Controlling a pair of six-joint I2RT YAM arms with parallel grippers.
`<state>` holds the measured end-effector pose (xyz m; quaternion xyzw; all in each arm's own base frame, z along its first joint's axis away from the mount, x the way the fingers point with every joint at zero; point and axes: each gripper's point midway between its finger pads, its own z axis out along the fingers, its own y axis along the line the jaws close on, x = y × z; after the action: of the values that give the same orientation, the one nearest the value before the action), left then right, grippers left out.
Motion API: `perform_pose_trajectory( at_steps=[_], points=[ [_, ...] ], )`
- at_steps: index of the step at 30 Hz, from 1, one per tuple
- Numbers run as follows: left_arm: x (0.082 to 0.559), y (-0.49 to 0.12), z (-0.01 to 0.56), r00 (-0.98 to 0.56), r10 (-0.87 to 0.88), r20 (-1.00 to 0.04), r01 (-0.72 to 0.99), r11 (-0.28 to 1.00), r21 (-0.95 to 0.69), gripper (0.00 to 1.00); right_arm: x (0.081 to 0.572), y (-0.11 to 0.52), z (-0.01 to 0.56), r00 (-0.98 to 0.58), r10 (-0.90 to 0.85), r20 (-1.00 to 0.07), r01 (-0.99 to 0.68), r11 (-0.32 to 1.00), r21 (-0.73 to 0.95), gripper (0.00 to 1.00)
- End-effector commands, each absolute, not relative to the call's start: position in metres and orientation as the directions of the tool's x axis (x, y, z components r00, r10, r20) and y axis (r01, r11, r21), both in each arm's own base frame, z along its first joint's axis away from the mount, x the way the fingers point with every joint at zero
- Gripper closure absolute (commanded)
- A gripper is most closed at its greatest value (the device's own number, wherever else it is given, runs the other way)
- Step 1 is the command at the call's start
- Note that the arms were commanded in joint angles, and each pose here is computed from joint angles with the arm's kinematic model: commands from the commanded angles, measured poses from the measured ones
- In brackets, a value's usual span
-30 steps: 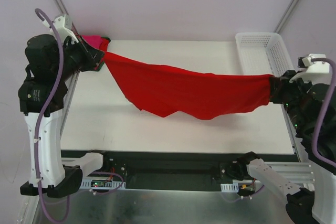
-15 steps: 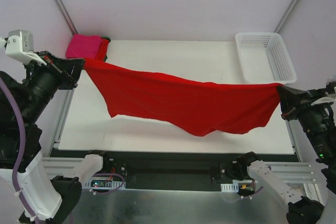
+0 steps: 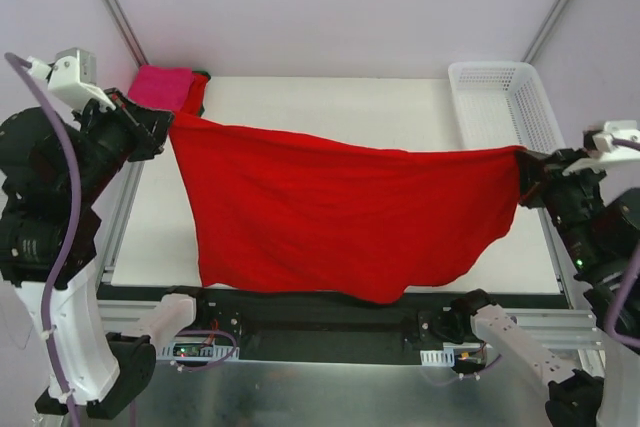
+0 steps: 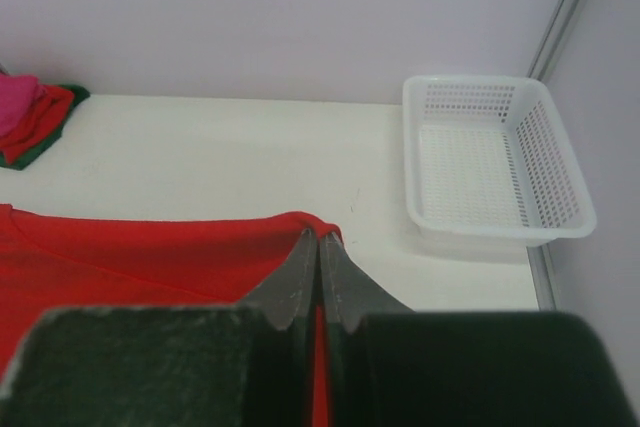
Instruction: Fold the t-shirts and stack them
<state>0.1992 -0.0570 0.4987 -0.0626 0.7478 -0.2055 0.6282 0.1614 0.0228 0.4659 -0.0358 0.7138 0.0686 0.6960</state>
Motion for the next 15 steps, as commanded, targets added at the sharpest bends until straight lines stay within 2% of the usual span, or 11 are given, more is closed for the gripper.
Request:
perform_pose_trajectory(
  at_steps=[1, 5, 9, 15],
  points=[
    [0.228, -0.051, 0.506, -0.145, -0.326, -0.934, 0.156, 0.925, -0.347, 1.00, 0.199, 0.023, 0.472, -0.021, 0.021, -1.000, -0.064, 0.998, 0.022, 0.99],
    [0.241, -0.052, 0.511, -0.135, -0.312, -0.940, 0.169, 0.928, -0.332, 1.00, 0.218, 0.029, 0.479, -0.015, 0.008, -1.000, -0.052, 0.999, 0.009, 0.99],
    [0.232, -0.052, 0.538, -0.068, -0.305, -0.950, 0.196, 0.930, -0.312, 1.00, 0.216, 0.036, 0.510, 0.036, 0.036, -0.999, -0.093, 0.995, 0.033, 0.99],
    [0.182, -0.034, 0.560, 0.053, -0.328, -0.943, 0.137, 0.938, -0.319, 1.00, 0.161, 0.029, 0.560, 0.180, 0.127, -0.975, -0.200, 0.976, 0.090, 0.99]
  ],
)
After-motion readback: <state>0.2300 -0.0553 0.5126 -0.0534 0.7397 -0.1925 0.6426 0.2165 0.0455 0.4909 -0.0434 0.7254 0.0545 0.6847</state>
